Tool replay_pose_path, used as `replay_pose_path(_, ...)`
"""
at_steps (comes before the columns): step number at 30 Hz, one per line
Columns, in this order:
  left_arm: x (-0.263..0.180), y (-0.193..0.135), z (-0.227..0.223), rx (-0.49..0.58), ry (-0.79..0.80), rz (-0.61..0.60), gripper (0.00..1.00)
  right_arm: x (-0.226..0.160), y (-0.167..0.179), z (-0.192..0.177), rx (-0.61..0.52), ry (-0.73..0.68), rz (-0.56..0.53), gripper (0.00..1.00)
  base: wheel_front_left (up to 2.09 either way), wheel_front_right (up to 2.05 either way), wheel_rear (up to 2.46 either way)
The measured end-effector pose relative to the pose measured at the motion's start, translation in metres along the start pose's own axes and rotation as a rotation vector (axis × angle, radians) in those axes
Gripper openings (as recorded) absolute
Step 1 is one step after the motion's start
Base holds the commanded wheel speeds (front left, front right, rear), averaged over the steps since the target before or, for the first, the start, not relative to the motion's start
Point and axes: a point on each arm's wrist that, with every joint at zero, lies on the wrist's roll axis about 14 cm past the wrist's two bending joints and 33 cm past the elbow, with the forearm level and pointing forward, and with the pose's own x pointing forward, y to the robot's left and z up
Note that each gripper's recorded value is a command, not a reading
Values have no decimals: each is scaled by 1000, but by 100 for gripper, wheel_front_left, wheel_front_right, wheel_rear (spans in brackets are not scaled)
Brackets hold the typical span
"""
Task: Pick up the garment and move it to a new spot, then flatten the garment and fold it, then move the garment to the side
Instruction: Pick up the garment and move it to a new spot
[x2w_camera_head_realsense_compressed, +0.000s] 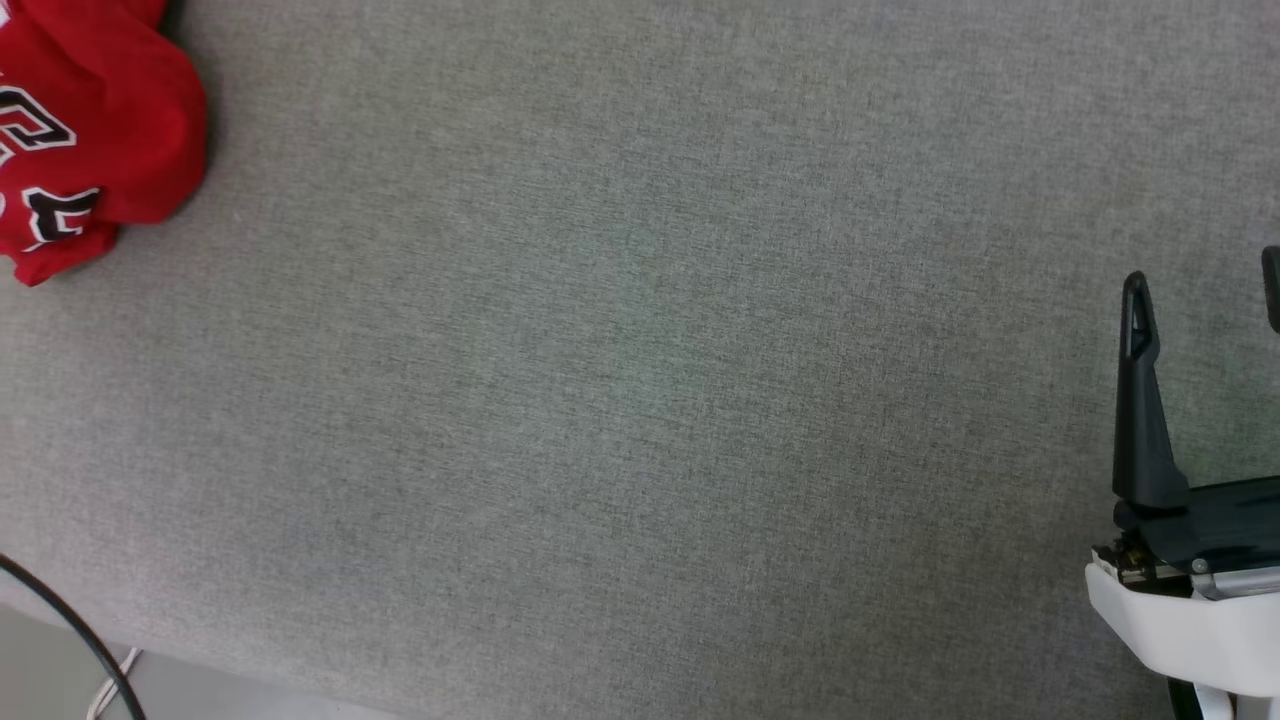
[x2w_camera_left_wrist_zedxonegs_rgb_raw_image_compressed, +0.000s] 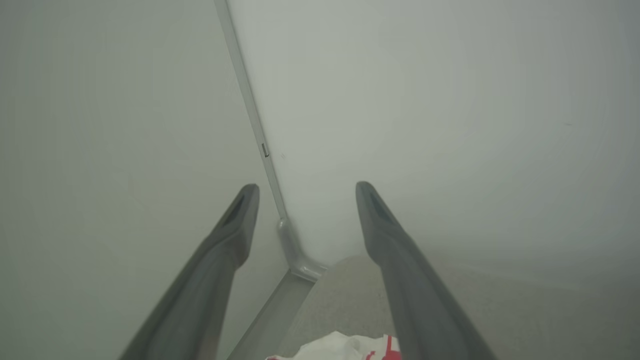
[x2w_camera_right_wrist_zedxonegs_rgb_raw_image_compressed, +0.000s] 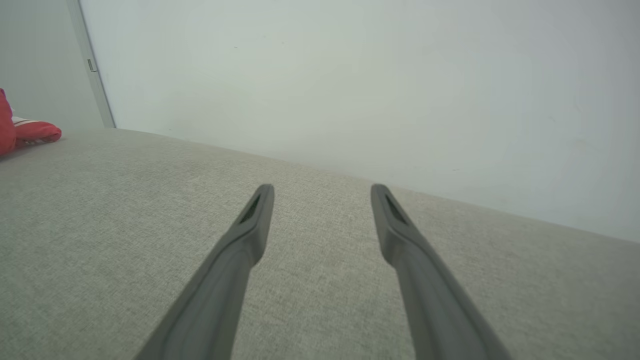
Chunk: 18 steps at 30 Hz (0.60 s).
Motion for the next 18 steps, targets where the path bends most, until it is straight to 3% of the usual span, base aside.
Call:
replay_pose_path(2,2,0,-13,-8,64,-6,100,0,-1,0,-1,-3,-2,100,0,0,0)
replay_pose_path(7,-14,-15,-98,-45,509,-74,100,2,-4,-5,-9,-3,-5,100,0,0,0)
replay_pose_path(10,-21,-15,-116,-78,608,-75,100,3,-6,-8,-10,-2,-8,100,0,0,0)
replay_pose_path(18,-80,-44,-203,-166,1127,-145,100,0,-15,-26,-26,36,-25,100,0,0,0)
